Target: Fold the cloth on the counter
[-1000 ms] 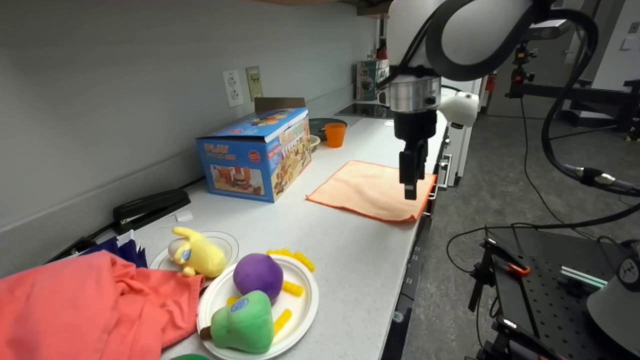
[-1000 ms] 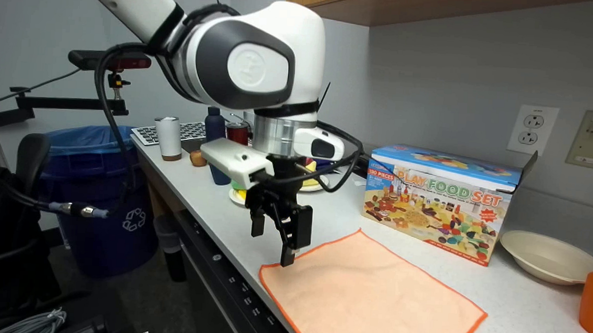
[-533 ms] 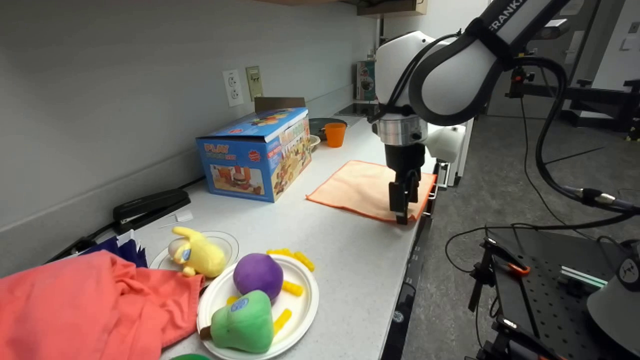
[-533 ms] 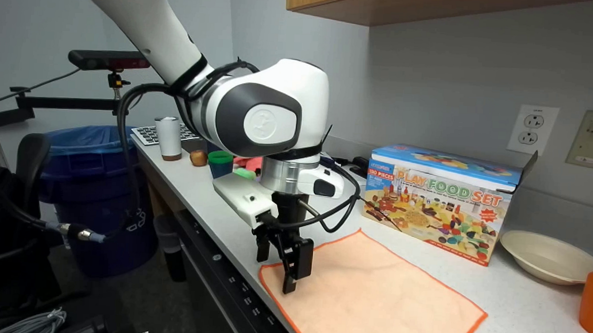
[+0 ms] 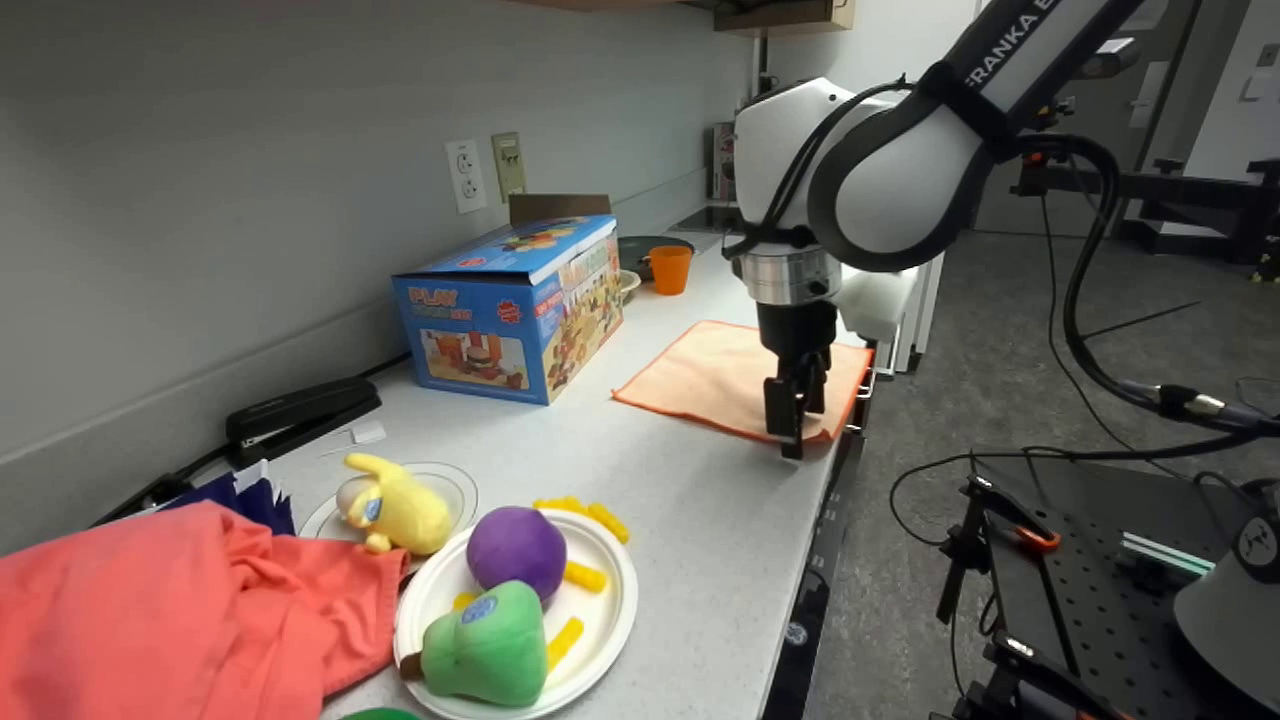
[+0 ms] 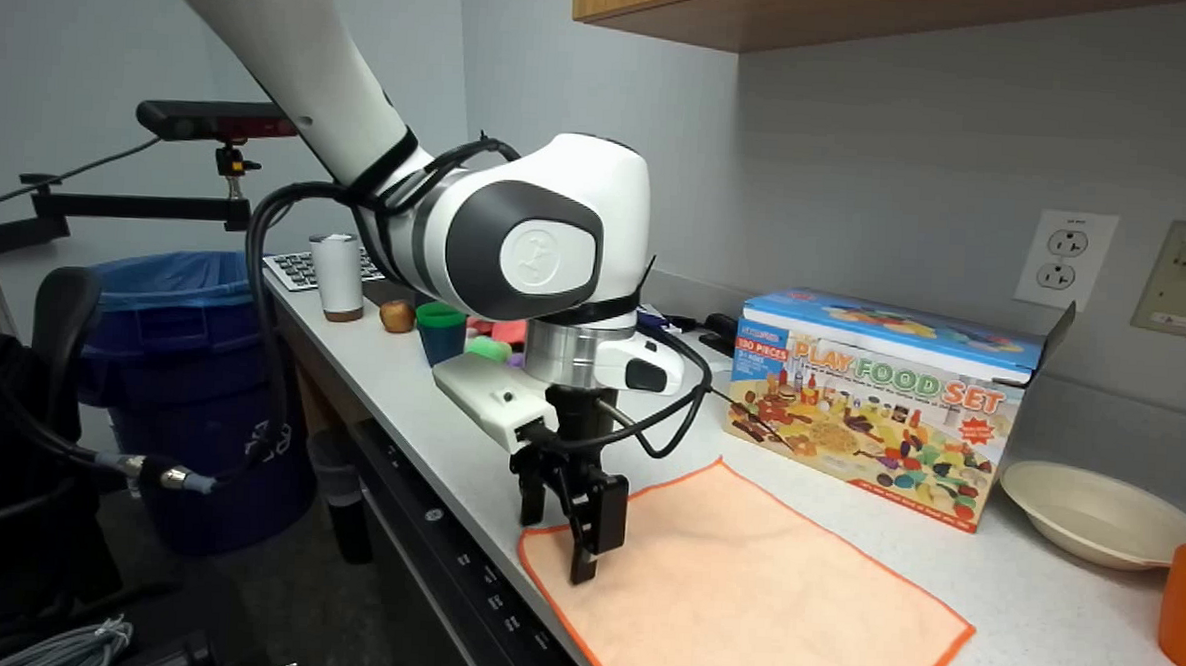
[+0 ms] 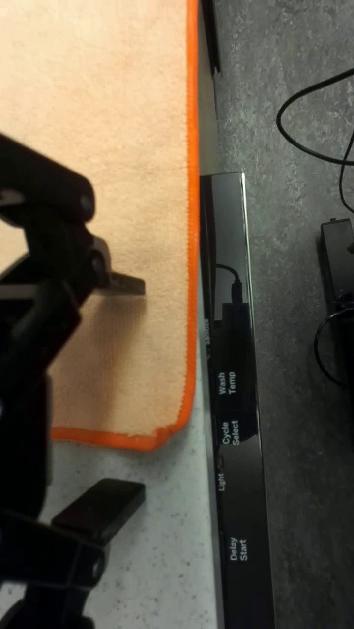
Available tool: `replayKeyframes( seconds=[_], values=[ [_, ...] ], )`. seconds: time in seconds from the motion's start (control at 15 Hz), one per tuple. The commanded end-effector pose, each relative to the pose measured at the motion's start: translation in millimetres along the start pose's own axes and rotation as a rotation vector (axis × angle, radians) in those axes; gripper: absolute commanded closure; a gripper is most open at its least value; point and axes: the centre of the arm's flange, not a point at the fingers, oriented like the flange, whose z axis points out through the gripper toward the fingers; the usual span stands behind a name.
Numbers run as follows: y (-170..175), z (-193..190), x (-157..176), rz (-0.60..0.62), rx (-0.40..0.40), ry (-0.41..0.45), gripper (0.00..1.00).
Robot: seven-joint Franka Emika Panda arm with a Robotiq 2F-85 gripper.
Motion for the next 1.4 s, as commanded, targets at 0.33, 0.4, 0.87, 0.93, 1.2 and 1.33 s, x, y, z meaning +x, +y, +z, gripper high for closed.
replayKeyframes(
  seconds=[0.33,0.4,0.87,0.93,1.2,1.33],
  values=[
    [-21.0,-11.6,4.2,0.056,-0.031,-0.007,0.23],
    [-21.5,-13.3,3.2,0.067,-0.036,-0.008,0.3],
    [-20.3,-20.2,-0.8,0.123,-0.055,-0.052,0.92],
    [-20.0,-21.7,-1.1,0.128,-0.059,-0.06,1.0],
    [-22.6,-31.3,-3.9,0.127,-0.015,-0.116,1.0],
    [-26.6,-40.0,-8.1,0.095,0.018,-0.182,1.0]
  ],
)
